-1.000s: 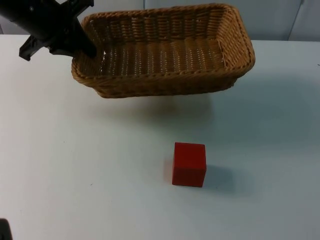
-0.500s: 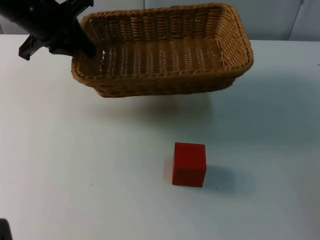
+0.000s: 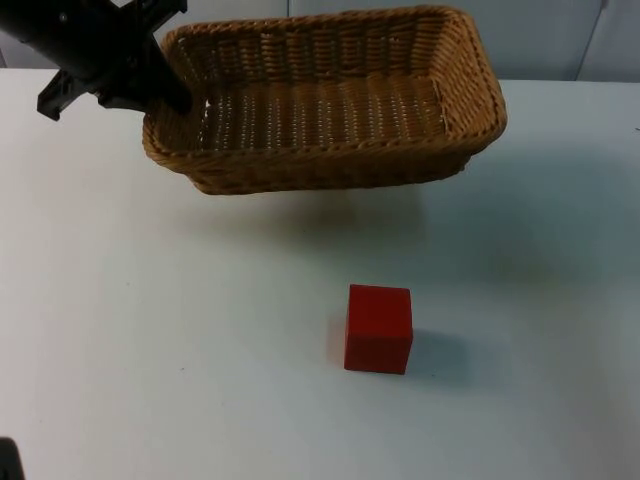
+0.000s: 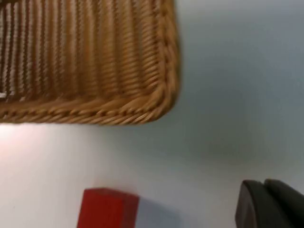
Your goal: Pick up the basket with the left hand and place the cube into the basket with the right hand.
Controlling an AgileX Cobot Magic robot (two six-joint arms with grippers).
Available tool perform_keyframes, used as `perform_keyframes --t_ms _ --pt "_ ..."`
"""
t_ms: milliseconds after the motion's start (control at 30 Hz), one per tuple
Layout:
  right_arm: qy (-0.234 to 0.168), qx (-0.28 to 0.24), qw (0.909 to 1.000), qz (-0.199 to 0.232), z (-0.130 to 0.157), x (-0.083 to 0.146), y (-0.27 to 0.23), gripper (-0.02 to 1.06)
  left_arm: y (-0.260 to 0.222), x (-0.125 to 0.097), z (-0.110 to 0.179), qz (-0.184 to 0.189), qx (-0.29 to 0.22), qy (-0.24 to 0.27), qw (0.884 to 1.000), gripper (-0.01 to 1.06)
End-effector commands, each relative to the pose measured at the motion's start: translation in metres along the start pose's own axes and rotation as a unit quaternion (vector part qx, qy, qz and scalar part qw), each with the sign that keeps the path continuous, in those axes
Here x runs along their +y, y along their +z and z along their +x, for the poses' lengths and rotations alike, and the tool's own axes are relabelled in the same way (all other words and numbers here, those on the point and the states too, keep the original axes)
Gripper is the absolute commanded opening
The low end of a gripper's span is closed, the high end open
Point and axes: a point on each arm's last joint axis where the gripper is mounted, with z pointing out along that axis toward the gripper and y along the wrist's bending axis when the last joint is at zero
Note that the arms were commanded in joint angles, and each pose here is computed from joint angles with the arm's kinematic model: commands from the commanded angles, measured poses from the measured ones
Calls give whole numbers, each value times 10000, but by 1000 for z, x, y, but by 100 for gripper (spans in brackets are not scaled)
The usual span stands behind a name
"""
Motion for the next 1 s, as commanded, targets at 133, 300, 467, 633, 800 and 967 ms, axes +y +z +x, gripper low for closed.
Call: perform_keyframes --t_ms 133,300,467,633,800,967 --pt "-560 774 9954 -36 31 62 65 34 -8 -10 -6 170 -226 -77 9996 0" --pt "-553 1283 9902 -11 56 85 93 87 -8 -10 -6 170 -226 -77 9996 0" --pt "-90 1164 9932 36 61 93 105 105 -8 -10 -6 170 -226 -77 9996 0" --pt "309 661 9973 40 60 104 116 105 -8 -10 -7 156 -256 -78 9995 0" --pt "267 803 9964 87 74 114 127 105 -8 -10 -7 151 -253 -72 9995 0" --pt "240 1118 9931 265 89 114 144 105 -8 -9 -7 144 -250 -66 9996 0"
